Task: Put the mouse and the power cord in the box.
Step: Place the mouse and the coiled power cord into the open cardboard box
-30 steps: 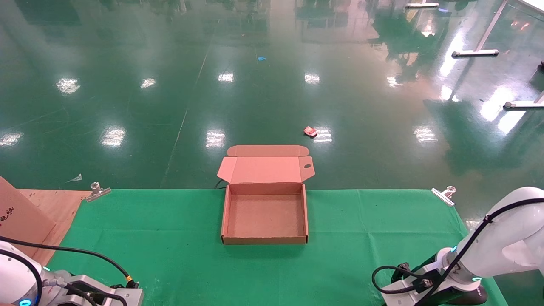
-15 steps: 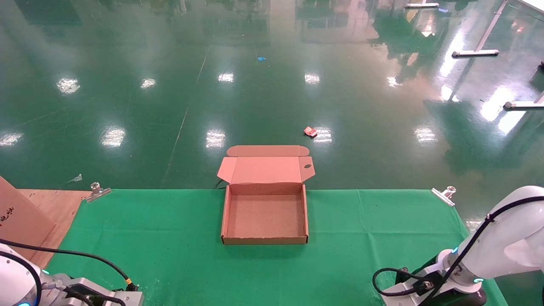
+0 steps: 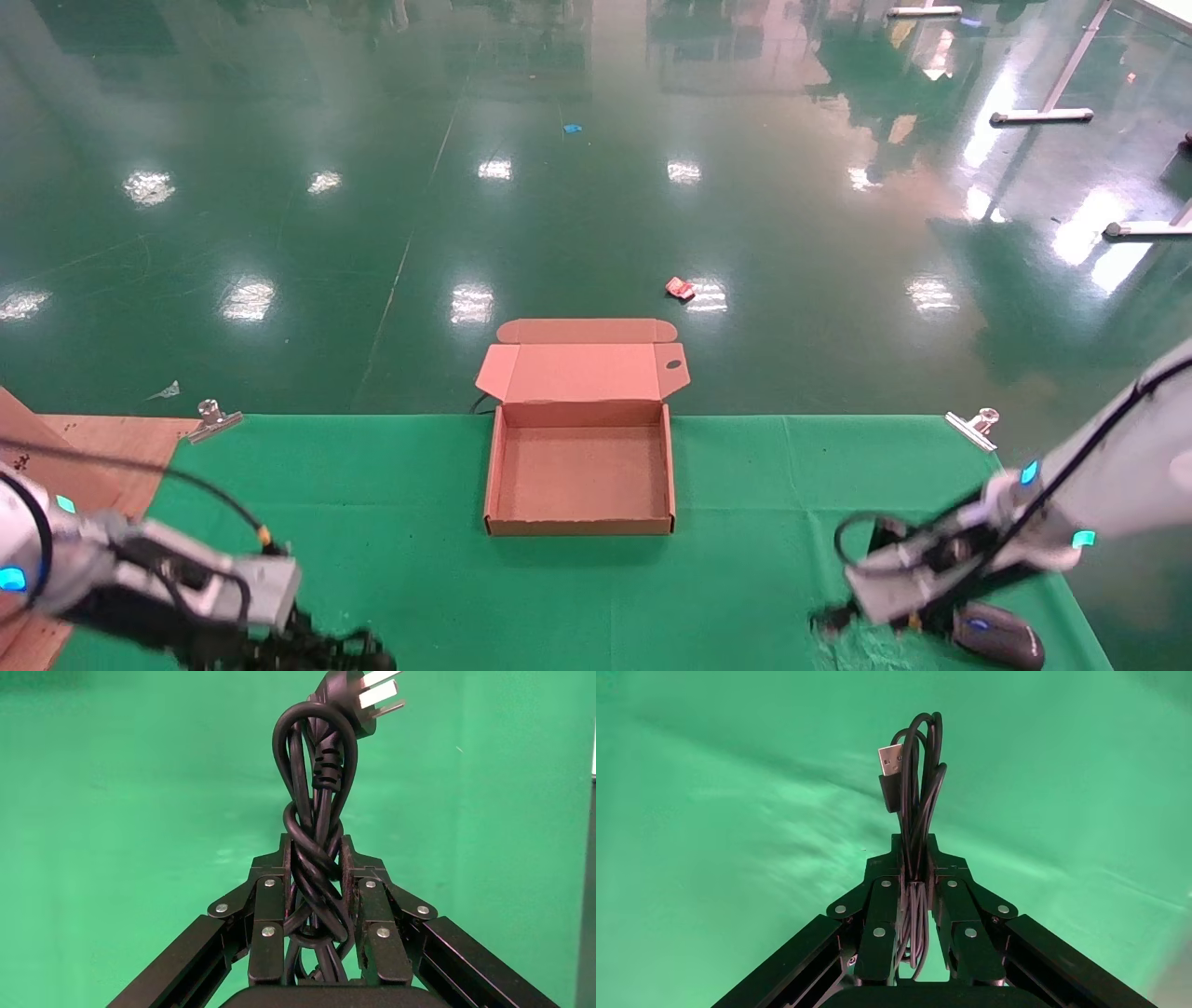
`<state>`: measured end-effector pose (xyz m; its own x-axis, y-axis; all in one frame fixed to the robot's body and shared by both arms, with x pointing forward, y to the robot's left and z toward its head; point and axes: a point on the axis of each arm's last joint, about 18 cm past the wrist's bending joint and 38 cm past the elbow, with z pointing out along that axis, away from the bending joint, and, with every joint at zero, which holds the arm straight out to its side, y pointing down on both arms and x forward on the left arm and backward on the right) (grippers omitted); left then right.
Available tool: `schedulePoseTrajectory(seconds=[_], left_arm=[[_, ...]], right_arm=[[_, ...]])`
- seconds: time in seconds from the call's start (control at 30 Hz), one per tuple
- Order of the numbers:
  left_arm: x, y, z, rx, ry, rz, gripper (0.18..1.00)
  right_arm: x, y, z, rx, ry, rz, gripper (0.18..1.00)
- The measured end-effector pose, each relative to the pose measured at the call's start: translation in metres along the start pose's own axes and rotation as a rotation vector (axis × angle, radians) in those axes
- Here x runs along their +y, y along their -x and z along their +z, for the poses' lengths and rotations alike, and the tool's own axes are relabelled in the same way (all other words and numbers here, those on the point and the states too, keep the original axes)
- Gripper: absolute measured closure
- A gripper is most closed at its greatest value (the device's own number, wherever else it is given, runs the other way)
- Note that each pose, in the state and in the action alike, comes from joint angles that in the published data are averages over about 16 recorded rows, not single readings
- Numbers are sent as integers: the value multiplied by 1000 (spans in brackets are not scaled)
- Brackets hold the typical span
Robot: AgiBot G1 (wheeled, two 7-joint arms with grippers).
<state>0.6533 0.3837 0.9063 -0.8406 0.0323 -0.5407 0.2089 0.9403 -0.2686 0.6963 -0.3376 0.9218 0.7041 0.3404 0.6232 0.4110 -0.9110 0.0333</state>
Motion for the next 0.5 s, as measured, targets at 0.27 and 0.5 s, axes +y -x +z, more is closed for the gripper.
schedulePoseTrajectory(seconds=[0.27,0.5], left_arm=[[-49,42,-56,-82,-15,90,872],[-114,77,-105,-180,-26,195,872]], right_arm=[[-21,-48,-68,105,-48,-60,949],[-58,-90,-125,214,-93,-112,949]])
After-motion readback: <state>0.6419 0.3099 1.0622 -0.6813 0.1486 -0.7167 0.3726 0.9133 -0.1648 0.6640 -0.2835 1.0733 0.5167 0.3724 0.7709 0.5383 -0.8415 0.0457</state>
